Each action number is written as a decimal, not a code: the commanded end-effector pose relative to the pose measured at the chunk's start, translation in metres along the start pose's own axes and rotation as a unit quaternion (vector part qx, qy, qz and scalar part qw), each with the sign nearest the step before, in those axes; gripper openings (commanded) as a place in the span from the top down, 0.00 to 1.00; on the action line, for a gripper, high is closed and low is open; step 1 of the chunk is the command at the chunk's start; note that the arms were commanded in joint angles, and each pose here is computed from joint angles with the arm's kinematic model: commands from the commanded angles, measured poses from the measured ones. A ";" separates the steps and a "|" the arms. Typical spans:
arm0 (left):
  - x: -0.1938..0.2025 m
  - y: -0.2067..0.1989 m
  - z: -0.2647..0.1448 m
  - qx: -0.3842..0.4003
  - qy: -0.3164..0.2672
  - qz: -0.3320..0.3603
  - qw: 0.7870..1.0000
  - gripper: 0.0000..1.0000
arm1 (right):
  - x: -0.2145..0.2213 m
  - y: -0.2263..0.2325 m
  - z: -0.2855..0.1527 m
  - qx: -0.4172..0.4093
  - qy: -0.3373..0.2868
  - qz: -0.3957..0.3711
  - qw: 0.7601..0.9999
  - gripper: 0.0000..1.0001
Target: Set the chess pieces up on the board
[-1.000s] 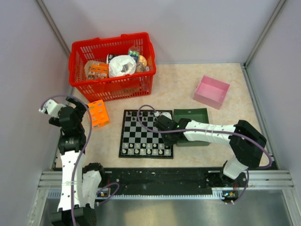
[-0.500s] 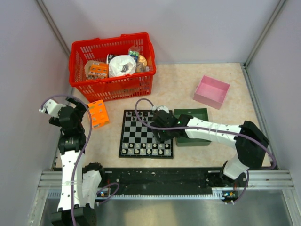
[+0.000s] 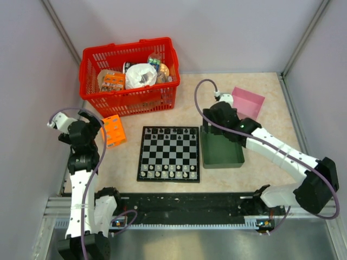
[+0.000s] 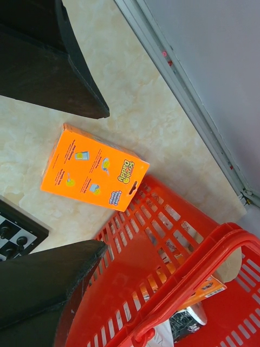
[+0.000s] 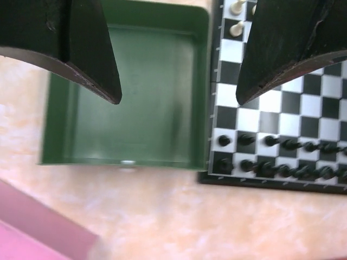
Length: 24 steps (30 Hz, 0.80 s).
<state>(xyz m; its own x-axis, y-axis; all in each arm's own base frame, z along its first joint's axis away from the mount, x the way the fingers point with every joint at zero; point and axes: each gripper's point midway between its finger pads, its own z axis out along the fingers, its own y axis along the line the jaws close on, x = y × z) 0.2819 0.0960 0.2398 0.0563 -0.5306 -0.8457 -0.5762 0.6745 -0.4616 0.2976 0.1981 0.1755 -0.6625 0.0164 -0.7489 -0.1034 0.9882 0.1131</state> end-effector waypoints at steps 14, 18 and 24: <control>-0.003 -0.010 0.019 0.003 0.000 0.009 1.000 0.01 | -0.040 -0.180 0.003 0.150 -0.143 0.204 0.957 0.01; -0.005 -0.006 0.020 -0.012 0.001 0.008 1.000 0.01 | -0.050 -0.207 -0.026 0.195 -0.247 0.199 0.928 0.01; -0.002 -0.015 0.023 0.014 0.001 0.007 1.000 0.01 | -0.046 -0.218 -0.046 0.199 -0.339 0.154 0.906 0.01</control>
<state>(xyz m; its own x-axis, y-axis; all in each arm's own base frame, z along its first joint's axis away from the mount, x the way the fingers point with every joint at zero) 0.2975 0.0972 0.2136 -0.0262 -0.5453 -0.8378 -0.6067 0.6748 -0.4202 0.3127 -0.0149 0.1804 -0.1878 0.3504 -0.9176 0.4265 0.8706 0.2451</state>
